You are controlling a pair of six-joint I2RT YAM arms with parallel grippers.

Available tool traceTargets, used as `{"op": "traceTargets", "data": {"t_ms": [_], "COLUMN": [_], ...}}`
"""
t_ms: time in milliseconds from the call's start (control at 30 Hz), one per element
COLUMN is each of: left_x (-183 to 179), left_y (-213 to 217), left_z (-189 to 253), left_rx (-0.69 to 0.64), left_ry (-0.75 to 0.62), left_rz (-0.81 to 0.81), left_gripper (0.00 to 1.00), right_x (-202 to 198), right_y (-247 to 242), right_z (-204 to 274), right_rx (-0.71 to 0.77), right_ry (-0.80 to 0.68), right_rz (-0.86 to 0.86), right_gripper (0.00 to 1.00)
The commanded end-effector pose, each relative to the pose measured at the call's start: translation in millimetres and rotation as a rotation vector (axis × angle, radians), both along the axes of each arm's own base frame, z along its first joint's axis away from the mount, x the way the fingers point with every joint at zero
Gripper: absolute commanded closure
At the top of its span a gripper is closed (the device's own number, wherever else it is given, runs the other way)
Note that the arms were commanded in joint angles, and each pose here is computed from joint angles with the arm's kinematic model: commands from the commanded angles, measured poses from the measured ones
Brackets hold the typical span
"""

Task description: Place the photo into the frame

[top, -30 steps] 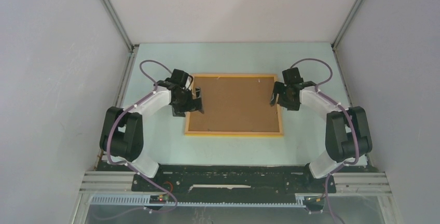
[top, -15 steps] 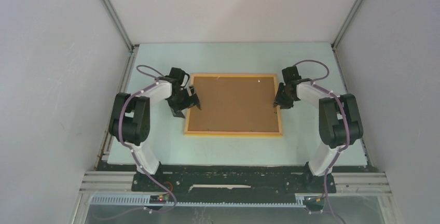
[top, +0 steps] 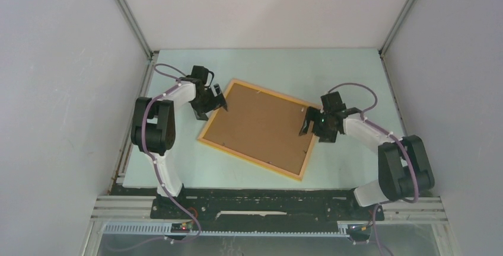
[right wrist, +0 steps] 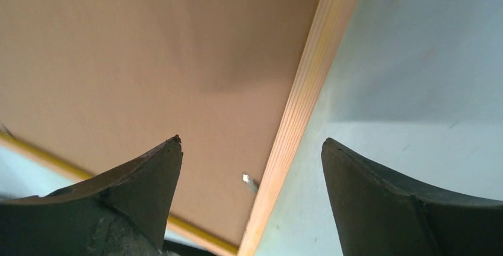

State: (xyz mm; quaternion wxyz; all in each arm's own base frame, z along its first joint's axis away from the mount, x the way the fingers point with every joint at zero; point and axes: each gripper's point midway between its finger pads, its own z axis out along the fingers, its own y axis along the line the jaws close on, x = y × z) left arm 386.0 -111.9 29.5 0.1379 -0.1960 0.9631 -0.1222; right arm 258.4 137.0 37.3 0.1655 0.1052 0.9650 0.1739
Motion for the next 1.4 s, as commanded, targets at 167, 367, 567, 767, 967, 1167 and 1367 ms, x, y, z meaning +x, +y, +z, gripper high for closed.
{"op": "traceTargets", "data": {"t_ms": [167,367,567,767,967,1167,1367], "left_x": [20,18,18,18,18,18,18], "left_y": [-17,-25,-28,-28,-28,-28,-28], "left_z": [33,32,34,34,35,36,36], "left_rx": [-0.117,-0.164,-0.181,-0.181,-0.181,-0.184,-0.184], "left_ry": [-0.102,-0.091,-0.094,-0.096,-0.098,-0.099,-0.100], "left_rz": [-0.014,-0.014,-0.012,-0.010,-0.011,-0.012,-0.012], "left_gripper": [0.07,0.07,0.07,0.07,0.07,0.07,0.07], "right_x": [115,138,141,143,141,145,144], "right_y": [-42,-39,-36,-23,-19,-11,-7], "right_z": [15,-2,-13,-8,-1,2,-3], "right_rx": [-0.139,-0.187,-0.230,-0.192,-0.147,-0.109,-0.106], "right_ry": [-0.092,-0.051,-0.036,-0.044,-0.044,-0.054,-0.042], "right_rz": [-0.161,-0.167,-0.159,-0.145,-0.152,-0.152,-0.165], "right_gripper": [0.02,0.09,0.10,0.04,0.03,0.01,0.00]}}
